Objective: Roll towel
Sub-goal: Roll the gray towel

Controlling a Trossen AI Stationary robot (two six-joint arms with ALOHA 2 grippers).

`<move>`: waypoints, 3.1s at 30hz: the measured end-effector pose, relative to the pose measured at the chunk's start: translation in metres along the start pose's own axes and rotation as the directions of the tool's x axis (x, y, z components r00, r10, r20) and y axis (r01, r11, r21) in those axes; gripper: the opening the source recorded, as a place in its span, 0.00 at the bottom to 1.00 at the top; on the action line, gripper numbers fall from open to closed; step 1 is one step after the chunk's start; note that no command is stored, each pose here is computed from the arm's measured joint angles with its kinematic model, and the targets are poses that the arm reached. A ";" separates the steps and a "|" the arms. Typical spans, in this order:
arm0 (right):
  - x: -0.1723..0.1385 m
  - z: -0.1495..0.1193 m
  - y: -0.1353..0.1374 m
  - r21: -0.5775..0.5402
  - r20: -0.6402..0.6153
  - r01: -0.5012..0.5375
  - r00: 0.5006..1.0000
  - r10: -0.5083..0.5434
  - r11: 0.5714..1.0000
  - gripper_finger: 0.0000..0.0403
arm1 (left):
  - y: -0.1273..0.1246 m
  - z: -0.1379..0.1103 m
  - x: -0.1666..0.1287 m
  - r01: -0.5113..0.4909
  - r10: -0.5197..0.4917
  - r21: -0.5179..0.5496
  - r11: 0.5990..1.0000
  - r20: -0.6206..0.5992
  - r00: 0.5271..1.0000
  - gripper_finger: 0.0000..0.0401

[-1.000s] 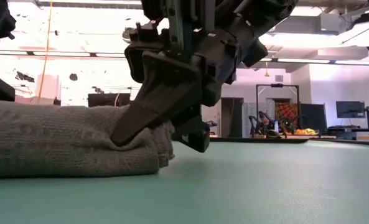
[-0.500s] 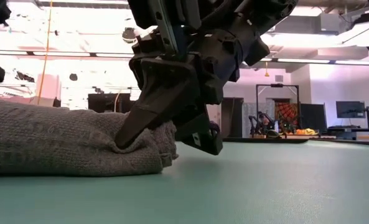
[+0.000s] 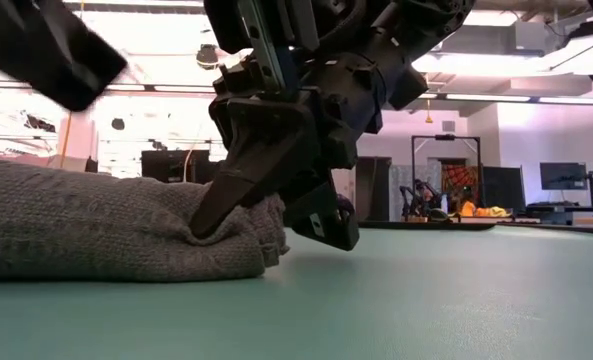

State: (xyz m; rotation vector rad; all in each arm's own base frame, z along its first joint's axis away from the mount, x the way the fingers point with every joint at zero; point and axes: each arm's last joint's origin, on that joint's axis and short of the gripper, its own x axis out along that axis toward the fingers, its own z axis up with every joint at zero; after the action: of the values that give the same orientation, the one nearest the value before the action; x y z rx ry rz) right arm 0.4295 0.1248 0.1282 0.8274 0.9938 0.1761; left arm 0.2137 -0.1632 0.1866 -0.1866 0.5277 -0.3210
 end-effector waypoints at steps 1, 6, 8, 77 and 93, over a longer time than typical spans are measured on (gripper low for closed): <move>0.000 0.000 0.000 0.002 -0.004 -0.003 1.000 0.003 1.000 0.14 | 0.004 -0.004 0.009 -0.001 0.001 -0.004 1.000 -0.018 1.000 0.21; -0.001 0.003 -0.003 0.011 -0.007 -0.004 1.000 0.004 1.000 0.16 | 0.017 -0.021 0.039 0.039 -0.041 -0.032 0.999 -0.086 0.995 0.15; -0.002 0.004 -0.004 0.020 -0.004 -0.004 1.000 0.004 1.000 0.16 | 0.020 -0.025 0.043 0.039 -0.042 -0.036 0.999 -0.109 0.993 0.13; 0.006 -0.023 0.015 -0.779 0.135 0.210 0.976 -0.169 0.591 0.10 | 0.022 -0.020 0.011 -0.131 0.117 -0.064 0.989 -0.186 0.976 0.00; -0.017 0.019 -0.018 -0.214 -0.200 -0.227 0.962 0.184 0.950 0.10 | 0.020 -0.016 0.014 -0.118 0.113 -0.027 0.993 -0.140 0.984 0.00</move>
State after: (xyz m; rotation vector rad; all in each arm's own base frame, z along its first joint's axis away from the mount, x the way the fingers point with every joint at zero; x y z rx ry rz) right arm 0.4305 0.0938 0.1324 0.7041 1.0290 0.5466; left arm 0.2213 -0.1505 0.1613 -0.1682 0.6789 -0.2123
